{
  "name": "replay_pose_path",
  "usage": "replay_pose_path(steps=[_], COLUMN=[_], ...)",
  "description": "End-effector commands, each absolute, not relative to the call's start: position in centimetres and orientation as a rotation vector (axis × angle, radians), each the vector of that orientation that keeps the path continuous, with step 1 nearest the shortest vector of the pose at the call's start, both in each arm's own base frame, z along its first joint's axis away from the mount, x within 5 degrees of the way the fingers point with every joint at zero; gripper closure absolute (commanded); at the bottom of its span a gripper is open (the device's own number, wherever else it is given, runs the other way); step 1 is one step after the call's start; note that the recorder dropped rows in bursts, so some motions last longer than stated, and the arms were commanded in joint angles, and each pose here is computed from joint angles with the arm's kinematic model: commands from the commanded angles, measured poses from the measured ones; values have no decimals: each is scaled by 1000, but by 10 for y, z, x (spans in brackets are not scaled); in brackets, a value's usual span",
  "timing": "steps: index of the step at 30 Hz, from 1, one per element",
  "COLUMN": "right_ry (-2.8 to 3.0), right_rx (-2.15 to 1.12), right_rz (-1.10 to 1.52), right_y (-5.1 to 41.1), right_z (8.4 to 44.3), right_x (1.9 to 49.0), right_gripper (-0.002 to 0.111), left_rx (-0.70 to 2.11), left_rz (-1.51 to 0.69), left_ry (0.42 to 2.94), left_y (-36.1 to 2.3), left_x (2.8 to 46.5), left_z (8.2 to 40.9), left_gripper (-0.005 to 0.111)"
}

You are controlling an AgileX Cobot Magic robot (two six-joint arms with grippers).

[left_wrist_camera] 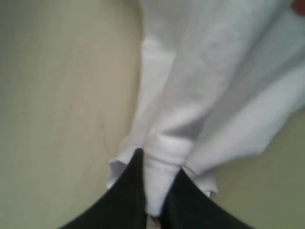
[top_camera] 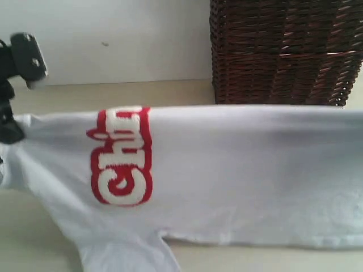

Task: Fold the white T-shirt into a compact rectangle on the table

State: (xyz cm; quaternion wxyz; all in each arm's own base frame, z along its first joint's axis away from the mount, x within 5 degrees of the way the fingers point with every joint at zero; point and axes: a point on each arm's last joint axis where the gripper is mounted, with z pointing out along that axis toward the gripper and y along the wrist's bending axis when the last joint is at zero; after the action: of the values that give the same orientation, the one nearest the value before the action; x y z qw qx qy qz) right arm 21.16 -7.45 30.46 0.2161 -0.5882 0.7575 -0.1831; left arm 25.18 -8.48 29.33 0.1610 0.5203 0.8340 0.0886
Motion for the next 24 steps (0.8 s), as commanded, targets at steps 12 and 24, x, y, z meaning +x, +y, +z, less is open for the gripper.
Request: replay_pose_path(steps=[12, 24], right_ry=[1897, 1785], right_rx=[-1376, -1281], right_rz=[-541, -679], right_y=[-13, 10], right_z=[409, 424], right_x=[113, 64], right_gripper=[108, 108], left_rx=[1092, 1085], left_rz=[277, 46], left_ry=[1893, 1701], left_y=[-43, -31], left_x=[131, 42], left_z=[464, 480], left_gripper=[107, 107])
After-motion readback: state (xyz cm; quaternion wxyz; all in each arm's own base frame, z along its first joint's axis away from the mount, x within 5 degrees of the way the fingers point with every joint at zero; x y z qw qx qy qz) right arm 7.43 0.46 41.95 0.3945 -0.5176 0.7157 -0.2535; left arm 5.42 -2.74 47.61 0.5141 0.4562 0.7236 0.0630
